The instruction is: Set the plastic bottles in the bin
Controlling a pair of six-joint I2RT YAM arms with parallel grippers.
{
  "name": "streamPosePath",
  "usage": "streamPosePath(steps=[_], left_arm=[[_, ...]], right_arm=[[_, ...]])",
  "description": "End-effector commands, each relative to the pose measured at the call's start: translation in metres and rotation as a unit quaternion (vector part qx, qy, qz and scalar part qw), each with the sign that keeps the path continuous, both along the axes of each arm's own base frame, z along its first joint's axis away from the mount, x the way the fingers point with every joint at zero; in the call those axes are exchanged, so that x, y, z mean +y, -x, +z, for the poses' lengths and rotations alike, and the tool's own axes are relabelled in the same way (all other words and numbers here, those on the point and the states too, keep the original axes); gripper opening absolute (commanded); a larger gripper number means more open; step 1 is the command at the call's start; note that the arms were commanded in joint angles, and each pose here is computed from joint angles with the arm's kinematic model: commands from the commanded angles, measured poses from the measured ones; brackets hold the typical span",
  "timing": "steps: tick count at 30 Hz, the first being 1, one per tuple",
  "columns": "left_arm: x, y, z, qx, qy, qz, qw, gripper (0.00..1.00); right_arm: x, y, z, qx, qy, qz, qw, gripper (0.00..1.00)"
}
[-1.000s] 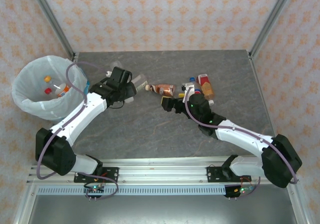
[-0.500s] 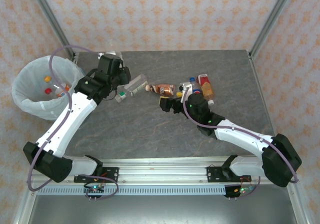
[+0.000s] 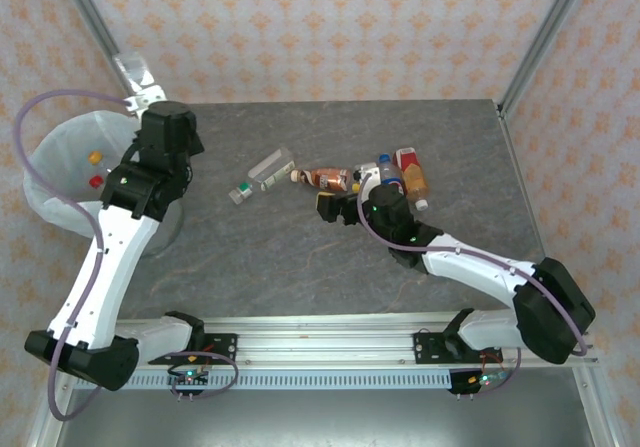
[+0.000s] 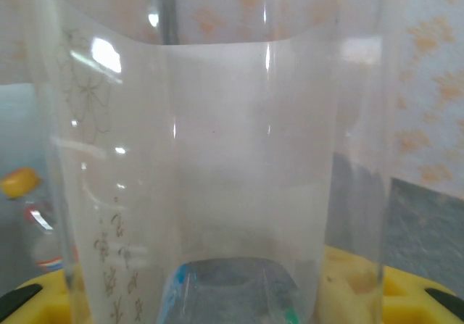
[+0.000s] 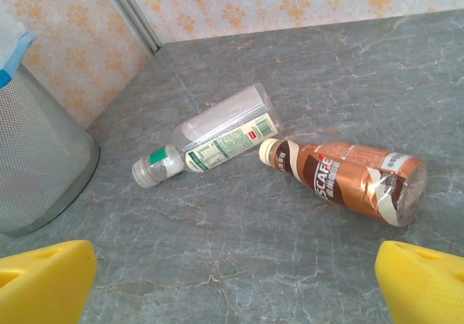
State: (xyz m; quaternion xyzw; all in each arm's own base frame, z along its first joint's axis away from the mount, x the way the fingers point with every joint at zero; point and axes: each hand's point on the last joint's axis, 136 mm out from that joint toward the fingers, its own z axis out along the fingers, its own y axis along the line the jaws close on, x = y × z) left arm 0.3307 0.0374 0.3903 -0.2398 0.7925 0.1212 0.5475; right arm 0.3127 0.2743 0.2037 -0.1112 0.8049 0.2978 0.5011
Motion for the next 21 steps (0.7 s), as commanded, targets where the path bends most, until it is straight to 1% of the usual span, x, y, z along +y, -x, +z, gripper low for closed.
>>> streamPosePath(steps=[1,6,10,13,17,20,21], left_arm=[[0.043,0.018,0.03,-0.04,-0.022,0.091,0.995,0.0],[0.088,0.037,0.029,-0.038,-0.029,0.184,0.982,0.0],[0.116,0.049,0.021,-0.038,-0.016,0.235,0.971,0.0],[0.131,0.056,0.009,-0.032,0.0,0.265,0.964,0.0],[0.152,0.072,-0.014,-0.016,0.028,0.316,0.948,0.0],[0.165,0.081,-0.028,0.001,0.037,0.337,0.941,0.0],[0.168,0.084,-0.032,-0.003,0.045,0.347,0.937,0.0]], right_arm=[[0.01,-0.006,0.029,-0.038,-0.015,0.01,0.999,0.99],[0.012,-0.007,0.029,-0.041,-0.01,0.015,0.999,0.99],[0.012,-0.006,0.028,-0.043,-0.004,0.018,0.999,0.99],[0.012,-0.006,0.027,-0.042,-0.001,0.02,0.999,0.99],[0.012,-0.005,0.028,-0.042,-0.003,0.021,0.999,0.99],[0.011,-0.003,0.027,-0.039,-0.002,0.022,0.999,0.99],[0.011,-0.003,0.026,-0.039,-0.001,0.021,0.999,0.99]])
